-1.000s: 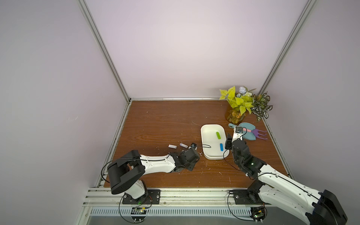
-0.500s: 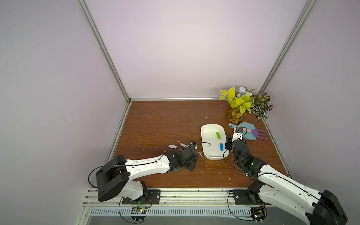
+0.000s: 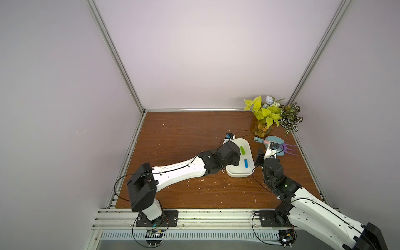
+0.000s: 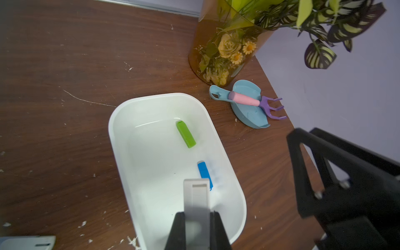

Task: Put the usb flash drive into the storage box
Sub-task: Place the USB flash in the storage box.

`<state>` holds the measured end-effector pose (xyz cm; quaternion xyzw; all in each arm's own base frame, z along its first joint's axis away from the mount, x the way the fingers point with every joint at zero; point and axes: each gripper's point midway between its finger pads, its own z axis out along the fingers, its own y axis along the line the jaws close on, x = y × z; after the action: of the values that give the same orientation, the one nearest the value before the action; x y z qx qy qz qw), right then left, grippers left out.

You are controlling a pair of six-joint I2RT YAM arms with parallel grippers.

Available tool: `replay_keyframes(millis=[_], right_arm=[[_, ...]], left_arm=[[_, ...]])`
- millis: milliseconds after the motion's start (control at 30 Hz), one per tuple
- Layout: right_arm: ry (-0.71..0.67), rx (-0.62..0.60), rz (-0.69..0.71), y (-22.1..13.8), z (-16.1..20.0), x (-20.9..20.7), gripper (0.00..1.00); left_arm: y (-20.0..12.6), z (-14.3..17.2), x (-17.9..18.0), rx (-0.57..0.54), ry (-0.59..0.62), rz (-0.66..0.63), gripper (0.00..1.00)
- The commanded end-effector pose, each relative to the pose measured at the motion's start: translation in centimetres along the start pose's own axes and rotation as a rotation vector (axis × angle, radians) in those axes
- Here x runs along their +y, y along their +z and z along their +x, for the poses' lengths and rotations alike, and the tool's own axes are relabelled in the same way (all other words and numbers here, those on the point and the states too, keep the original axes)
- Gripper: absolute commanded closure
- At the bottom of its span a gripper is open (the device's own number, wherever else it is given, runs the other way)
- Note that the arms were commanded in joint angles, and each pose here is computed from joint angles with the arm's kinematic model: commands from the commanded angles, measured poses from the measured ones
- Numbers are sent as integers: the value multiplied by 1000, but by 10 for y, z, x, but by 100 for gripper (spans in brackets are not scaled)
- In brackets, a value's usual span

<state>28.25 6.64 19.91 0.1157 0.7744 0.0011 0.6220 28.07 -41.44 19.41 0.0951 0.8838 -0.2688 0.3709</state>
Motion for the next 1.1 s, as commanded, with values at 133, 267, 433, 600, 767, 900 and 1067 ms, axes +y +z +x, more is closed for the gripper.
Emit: replay_keyframes(millis=[133, 267, 433, 600, 767, 900, 1067], right_arm=[[54, -27, 31, 1, -3, -9, 51], [55, -22, 25, 2, -2, -9, 51], [58, -24, 19, 1, -3, -8, 51], [58, -20, 17, 3, -2, -7, 51], [54, -10, 8, 4, 0, -5, 51], [56, -11, 3, 4, 0, -5, 51], [56, -7, -4, 5, 1, -3, 51]], left_arm=[[83, -11, 14, 42, -98, -44, 100], [114, -2, 23, 85, -124, -76, 100], [134, 6, 36, 89, -148, -123, 100], [144, 15, 46, 108, -172, -150, 99], [152, 24, 53, 121, -191, -179, 99], [160, 32, 57, 138, -196, -197, 99], [163, 33, 61, 124, -210, -213, 99]])
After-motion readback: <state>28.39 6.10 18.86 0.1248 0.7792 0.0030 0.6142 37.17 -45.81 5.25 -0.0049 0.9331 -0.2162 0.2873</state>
